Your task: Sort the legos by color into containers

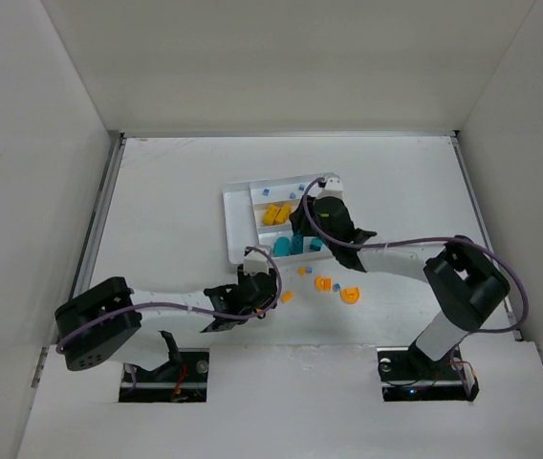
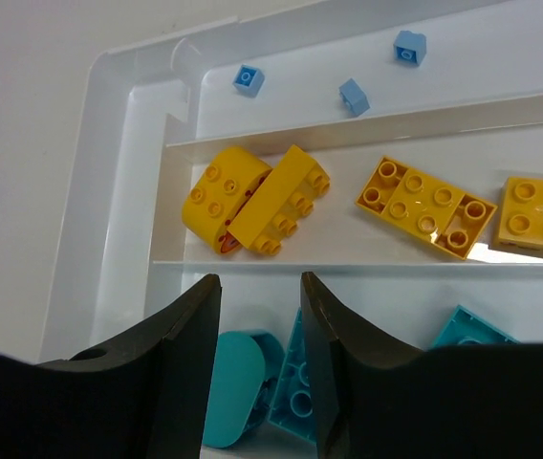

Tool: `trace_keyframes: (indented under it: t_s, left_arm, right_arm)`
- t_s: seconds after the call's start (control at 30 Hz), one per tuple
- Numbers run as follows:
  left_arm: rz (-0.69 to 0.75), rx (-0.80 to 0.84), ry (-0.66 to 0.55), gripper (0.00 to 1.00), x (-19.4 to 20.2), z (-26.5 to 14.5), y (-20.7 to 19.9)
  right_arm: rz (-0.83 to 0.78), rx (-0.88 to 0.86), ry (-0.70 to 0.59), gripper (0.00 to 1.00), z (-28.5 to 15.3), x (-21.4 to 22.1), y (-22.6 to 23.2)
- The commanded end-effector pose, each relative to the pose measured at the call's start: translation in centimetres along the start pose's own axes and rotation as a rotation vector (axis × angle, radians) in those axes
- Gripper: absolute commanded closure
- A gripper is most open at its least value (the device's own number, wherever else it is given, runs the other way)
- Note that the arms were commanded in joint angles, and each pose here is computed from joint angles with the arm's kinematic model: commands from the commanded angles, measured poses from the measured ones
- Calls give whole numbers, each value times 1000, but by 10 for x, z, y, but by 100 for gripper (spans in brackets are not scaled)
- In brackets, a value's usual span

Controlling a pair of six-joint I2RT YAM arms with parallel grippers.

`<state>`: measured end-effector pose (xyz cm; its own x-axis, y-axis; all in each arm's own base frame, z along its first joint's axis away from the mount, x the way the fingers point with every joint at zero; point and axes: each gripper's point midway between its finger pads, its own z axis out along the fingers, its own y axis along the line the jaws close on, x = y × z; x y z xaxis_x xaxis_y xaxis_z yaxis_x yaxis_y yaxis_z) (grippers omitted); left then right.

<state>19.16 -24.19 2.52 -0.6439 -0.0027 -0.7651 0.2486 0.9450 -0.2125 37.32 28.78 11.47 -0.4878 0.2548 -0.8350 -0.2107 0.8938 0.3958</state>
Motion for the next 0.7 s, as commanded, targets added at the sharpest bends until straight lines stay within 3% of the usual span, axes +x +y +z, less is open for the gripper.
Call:
trace_keyframes:
  t_s: [0.0,0.17,0.37,0.67]
  left_arm:
    - [-10,32,-38,57,-16,6,-16]
    - [33,3,-16,69,-6,14,-12]
    - [73,-18,20,76,7,19,-10]
    - [110,-43,8,87,5,19,-7]
  right_arm:
    - [52,-69,-88,55,-15,-25,20]
    - [74,-79,-100,55,-30,-22,22]
    - [108,-68,-115,54,-50,-14,18]
    - [94,-9,-79,45,-79,22,7]
